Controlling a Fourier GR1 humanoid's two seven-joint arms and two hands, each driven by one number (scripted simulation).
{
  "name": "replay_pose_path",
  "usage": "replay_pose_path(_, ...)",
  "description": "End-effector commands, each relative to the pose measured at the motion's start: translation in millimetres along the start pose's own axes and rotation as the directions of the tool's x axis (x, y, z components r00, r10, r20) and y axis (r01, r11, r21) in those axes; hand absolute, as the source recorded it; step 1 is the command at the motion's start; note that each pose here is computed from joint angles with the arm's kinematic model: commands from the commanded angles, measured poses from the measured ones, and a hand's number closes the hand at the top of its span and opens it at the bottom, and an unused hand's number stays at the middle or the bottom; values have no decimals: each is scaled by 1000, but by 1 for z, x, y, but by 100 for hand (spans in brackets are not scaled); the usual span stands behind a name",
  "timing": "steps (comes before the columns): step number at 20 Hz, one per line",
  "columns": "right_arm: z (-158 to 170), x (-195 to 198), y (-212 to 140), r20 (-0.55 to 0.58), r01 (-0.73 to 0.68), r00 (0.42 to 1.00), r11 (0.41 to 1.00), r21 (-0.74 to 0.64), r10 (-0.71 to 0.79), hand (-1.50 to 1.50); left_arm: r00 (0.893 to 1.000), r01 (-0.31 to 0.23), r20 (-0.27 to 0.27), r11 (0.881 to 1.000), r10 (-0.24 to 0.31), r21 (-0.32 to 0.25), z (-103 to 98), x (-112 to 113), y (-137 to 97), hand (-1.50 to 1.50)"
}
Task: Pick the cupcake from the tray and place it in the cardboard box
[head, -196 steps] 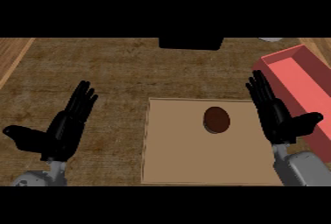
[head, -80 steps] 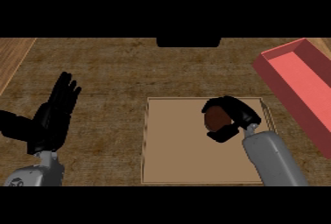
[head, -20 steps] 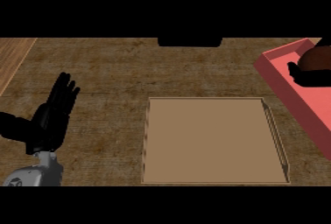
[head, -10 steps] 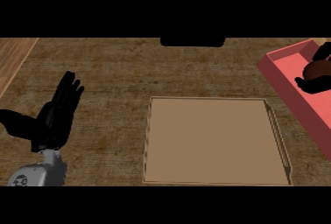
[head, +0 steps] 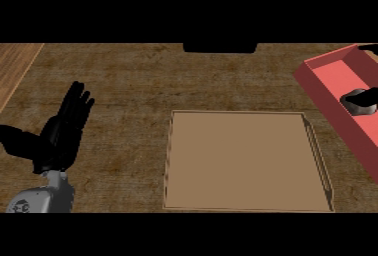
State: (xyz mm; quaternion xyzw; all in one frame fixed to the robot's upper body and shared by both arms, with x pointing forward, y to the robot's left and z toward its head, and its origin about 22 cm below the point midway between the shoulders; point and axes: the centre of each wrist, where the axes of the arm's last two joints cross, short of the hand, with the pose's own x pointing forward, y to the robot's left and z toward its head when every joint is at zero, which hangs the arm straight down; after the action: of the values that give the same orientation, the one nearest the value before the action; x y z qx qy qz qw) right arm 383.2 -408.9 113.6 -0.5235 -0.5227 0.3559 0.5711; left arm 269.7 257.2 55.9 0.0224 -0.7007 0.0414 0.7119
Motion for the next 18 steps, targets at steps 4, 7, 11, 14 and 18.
replay_pose_path(4, -11, -4, -33, 183, 336, 939, 895, -293, -292, -150, 1000, 4, -9, 1000, -4, 6, 4, -1, 3, 0)
replay_pose_path(7, -14, -12, -35, 176, 498, 867, 829, -254, -467, -150, 1000, 6, 15, 1000, -7, 27, 1, -10, -6, 0)
replay_pose_path(11, -16, -10, -31, 157, 724, 686, 647, -238, -710, -150, 1000, -7, 1, 1000, 7, 20, 3, 3, -10, 0)
replay_pose_path(14, -14, -29, -55, 162, 818, 567, 530, -225, -807, -150, 1000, 1, -15, 999, -1, 41, 8, 2, -4, 0)
replay_pose_path(18, -4, -59, -52, 170, 858, 494, 448, -250, -853, -150, 1000, 0, -9, 1000, 0, 10, -1, 10, 4, 0)
